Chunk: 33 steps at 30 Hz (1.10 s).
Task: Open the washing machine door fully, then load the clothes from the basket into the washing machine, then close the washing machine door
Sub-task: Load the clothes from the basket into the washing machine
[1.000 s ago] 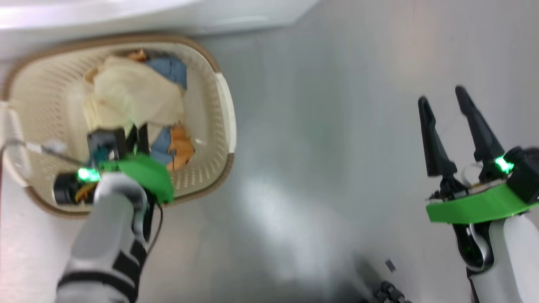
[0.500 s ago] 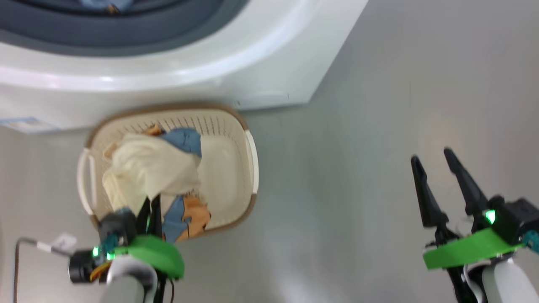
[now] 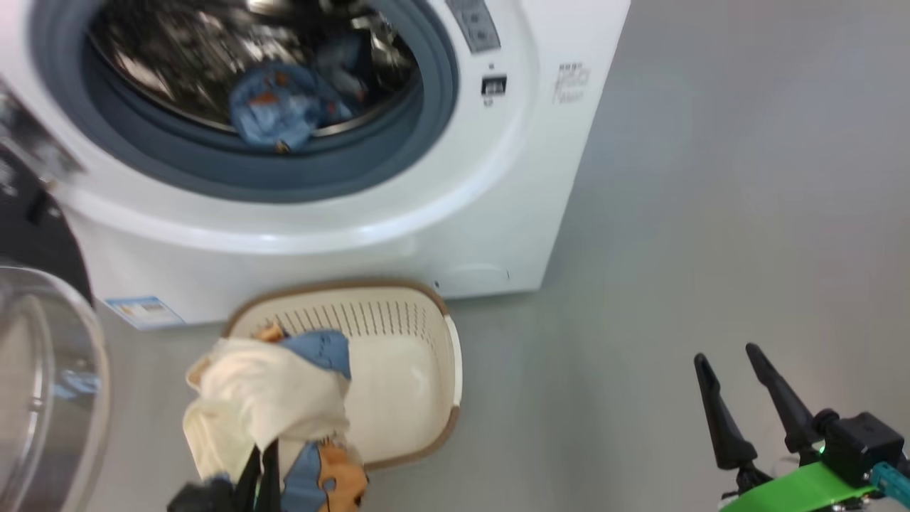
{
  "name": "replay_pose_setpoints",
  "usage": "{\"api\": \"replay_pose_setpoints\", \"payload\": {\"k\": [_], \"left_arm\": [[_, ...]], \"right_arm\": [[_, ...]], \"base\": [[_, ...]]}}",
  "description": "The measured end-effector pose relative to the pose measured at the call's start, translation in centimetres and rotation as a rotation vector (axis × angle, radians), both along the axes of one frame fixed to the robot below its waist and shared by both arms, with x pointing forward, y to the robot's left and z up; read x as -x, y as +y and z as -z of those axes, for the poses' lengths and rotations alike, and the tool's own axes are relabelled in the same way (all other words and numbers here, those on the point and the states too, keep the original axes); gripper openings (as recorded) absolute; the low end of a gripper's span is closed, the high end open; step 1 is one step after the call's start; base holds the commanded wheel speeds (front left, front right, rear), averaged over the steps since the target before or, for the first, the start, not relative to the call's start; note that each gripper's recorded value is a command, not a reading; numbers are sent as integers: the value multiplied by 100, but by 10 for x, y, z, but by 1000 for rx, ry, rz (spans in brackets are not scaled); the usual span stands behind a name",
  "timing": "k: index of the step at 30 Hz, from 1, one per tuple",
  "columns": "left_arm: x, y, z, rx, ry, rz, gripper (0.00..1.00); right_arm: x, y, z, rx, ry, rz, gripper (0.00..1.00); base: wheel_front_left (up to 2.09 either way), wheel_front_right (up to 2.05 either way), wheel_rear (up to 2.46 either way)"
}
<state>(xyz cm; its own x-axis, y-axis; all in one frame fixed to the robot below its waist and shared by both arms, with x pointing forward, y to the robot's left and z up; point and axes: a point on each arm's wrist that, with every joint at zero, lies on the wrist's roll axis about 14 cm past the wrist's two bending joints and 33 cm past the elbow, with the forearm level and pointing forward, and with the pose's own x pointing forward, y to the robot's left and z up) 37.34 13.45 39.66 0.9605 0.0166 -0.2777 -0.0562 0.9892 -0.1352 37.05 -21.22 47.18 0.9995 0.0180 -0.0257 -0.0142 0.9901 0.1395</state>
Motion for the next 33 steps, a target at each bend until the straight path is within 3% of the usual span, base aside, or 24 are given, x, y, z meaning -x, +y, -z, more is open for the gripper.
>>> {"api": "replay_pose_setpoints", "payload": {"k": [14,33], "left_arm": [[46,19,-50,6,-145,-54,0],[59,28,-90,-3,-279,-72,0]], "right_arm": [[31,2,-33,-7,-102,-2,100],[51,-6,-39,-18,-128,39,100]], "base": [[0,0,0],[0,0,0]]}}
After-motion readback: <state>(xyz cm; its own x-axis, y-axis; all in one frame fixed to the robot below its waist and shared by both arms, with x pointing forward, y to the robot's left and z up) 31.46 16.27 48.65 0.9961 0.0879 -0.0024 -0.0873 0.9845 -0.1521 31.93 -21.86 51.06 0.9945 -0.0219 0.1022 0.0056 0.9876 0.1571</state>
